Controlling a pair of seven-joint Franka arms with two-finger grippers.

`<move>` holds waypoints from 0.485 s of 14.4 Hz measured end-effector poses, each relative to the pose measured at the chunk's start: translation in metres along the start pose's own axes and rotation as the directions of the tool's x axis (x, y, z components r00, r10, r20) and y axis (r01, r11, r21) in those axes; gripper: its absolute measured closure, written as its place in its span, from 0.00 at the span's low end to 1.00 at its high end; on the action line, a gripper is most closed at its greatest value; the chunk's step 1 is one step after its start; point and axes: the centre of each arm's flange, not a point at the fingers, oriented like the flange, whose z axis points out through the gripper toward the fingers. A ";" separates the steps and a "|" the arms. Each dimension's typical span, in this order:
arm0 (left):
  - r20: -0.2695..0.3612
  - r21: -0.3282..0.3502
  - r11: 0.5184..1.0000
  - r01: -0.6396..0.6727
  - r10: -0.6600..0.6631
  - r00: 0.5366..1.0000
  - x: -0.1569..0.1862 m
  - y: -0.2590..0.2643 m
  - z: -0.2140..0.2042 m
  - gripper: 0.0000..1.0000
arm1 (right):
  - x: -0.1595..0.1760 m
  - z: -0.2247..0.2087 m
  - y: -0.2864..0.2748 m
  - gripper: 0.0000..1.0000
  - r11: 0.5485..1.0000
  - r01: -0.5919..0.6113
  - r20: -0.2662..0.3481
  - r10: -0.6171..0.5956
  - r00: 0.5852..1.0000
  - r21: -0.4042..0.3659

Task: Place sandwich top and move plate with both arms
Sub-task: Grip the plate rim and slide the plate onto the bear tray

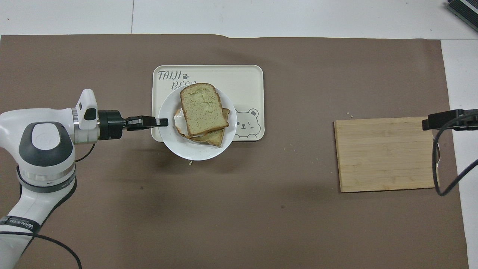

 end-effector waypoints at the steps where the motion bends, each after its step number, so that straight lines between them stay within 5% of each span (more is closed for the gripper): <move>1: 0.001 0.004 1.000 0.000 0.000 1.000 0.009 -0.005 0.005 0.94 | 0.000 0.000 0.000 0.00 1.000 0.000 0.000 0.000 1.000 0.000; 7: 0.016 0.032 0.999 0.014 -0.014 1.000 0.054 -0.057 0.045 0.94 | 0.000 0.000 0.000 0.00 1.000 0.000 0.000 0.000 1.000 0.000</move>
